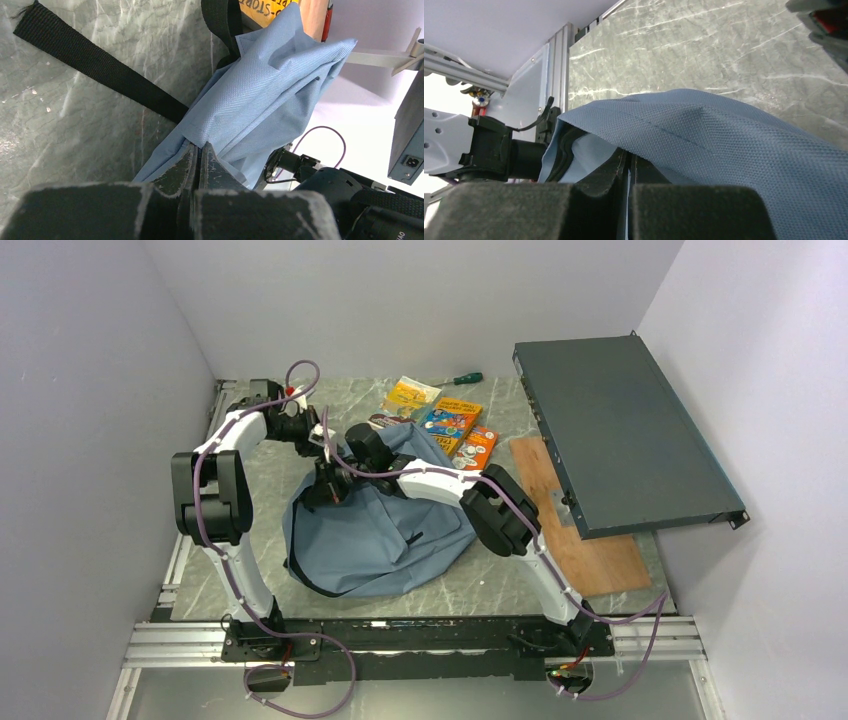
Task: Pack the student bag
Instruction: Unzip the student bag at the center of the board, then pick up the book from the center of the board.
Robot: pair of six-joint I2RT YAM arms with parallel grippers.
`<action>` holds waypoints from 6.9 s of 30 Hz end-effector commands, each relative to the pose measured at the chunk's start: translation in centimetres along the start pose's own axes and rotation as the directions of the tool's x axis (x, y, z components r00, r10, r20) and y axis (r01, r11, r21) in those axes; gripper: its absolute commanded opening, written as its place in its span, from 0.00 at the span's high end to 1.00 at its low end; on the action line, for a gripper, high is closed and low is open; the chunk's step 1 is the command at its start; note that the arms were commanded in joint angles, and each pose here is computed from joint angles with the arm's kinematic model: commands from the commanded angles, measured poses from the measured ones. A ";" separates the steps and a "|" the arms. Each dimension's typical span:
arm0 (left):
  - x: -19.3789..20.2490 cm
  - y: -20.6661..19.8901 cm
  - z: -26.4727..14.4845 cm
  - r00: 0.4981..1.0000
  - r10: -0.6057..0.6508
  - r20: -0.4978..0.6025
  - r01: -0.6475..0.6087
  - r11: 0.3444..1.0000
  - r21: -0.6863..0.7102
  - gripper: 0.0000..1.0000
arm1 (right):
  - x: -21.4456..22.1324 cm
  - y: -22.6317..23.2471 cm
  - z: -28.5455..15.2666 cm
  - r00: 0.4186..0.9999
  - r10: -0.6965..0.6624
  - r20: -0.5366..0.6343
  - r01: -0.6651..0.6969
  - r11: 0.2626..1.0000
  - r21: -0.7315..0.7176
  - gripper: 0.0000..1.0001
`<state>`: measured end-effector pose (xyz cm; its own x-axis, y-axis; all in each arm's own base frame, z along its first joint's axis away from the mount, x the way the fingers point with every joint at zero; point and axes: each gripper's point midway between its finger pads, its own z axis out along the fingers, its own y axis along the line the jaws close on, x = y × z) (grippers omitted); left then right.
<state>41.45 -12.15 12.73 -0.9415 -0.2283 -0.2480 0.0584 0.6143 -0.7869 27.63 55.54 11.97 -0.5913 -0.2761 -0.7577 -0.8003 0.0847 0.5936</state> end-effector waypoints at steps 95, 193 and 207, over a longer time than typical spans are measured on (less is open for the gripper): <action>17.6 16.1 -7.4 0.758 -0.465 0.457 0.652 0.558 -0.513 1.00 | 13.5 9.6 -14.9 0.976 0.215 -0.022 -0.184 0.881 0.435 1.00; 17.8 -0.9 -6.8 0.944 -0.062 0.325 0.103 0.989 -0.111 0.19 | -4.9 -7.1 -28.1 0.883 -0.042 0.468 -0.448 0.229 0.864 0.16; 17.5 -4.8 -7.7 0.953 0.098 0.288 -0.090 0.995 -0.040 0.08 | -3.5 -15.9 -31.5 0.746 -0.132 0.653 -0.666 -0.158 0.729 0.13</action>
<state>22.08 -12.20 14.57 -0.7970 -0.4455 -0.4078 0.0013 0.6740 -0.7388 44.40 26.89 12.21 -0.5149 0.3186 -0.7958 0.3083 0.9351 0.1748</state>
